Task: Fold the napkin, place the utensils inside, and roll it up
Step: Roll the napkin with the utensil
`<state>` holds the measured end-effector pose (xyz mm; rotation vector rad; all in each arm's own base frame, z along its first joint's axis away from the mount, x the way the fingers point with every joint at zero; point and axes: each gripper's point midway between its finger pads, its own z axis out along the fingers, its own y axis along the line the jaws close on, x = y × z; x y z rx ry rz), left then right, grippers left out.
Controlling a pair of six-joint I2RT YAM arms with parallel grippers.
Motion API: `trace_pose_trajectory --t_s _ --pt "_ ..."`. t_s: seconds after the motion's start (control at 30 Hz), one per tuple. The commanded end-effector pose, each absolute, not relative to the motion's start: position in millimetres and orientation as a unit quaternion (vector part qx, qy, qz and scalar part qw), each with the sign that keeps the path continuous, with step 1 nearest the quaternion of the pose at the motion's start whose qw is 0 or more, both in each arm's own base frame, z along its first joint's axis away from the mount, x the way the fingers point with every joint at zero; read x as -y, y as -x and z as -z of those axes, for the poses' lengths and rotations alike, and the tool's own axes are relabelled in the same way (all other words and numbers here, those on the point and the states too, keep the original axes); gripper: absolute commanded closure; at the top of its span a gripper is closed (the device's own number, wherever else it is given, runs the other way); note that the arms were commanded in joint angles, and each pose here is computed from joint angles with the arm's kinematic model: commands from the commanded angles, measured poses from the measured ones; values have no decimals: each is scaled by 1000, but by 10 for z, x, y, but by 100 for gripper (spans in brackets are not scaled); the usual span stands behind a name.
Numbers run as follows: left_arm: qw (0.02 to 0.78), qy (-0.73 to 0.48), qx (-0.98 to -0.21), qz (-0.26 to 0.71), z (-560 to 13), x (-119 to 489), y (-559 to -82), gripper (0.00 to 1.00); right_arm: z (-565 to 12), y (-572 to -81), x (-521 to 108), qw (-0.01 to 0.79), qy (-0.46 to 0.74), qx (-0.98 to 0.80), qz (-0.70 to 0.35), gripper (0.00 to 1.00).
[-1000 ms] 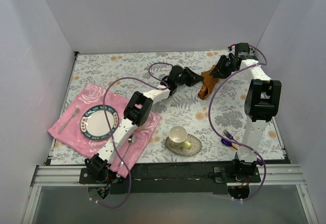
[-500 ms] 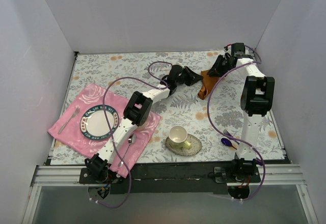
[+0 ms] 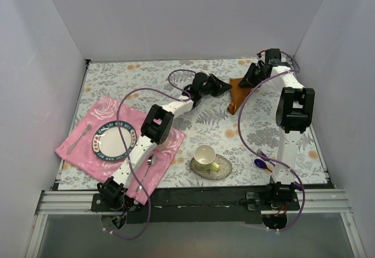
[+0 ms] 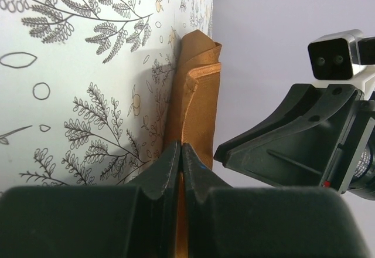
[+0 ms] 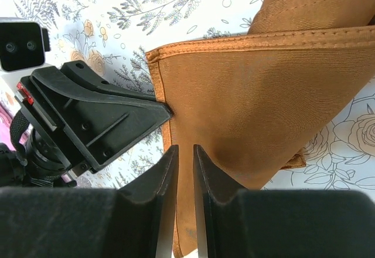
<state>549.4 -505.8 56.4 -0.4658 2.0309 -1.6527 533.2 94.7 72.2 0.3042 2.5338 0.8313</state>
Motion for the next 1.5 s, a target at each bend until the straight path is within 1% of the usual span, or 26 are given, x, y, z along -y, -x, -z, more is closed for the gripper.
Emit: trace_pose_trajectory --t_s 0.0,0.3,0.67,1.07,1.17,1.23,1.3,1.33,1.4,1.43,1.47 --pt "238 165 -722 628 -846 5097 -5507 97 -750 -5294 -973 228 -101 -922 -296 77" --pt "220 174 -727 627 -734 5106 -5466 98 -675 -5247 -886 220 -108 -931 -269 80" --pt "206 180 -734 621 -602 5105 -5421 98 -560 -5150 -720 216 -121 -942 -229 81" --pt "188 171 -742 621 -588 5209 -5254 98 -683 -5018 -460 231 -141 -939 -214 82" --pt "178 166 -752 612 -524 5248 -5175 95 -744 -5014 -409 244 -142 -933 -223 82" --pt "171 168 -758 606 -463 5233 -5140 95 -744 -4976 -385 242 -140 -934 -223 82" --pt "170 163 -765 599 -467 5225 -5122 94 -816 -4981 -377 246 -131 -934 -223 79" --pt "172 159 -767 597 -491 5224 -5121 91 -834 -4957 -378 243 -130 -935 -222 77" --pt "177 152 -771 593 -561 5219 -5113 85 -922 -4950 -358 252 -139 -934 -211 67" --pt "176 152 -772 591 -574 5209 -5119 80 -918 -4929 -331 250 -147 -935 -202 63" --pt "181 151 -772 591 -641 5200 -5133 73 -931 -4918 -316 251 -154 -936 -194 55"
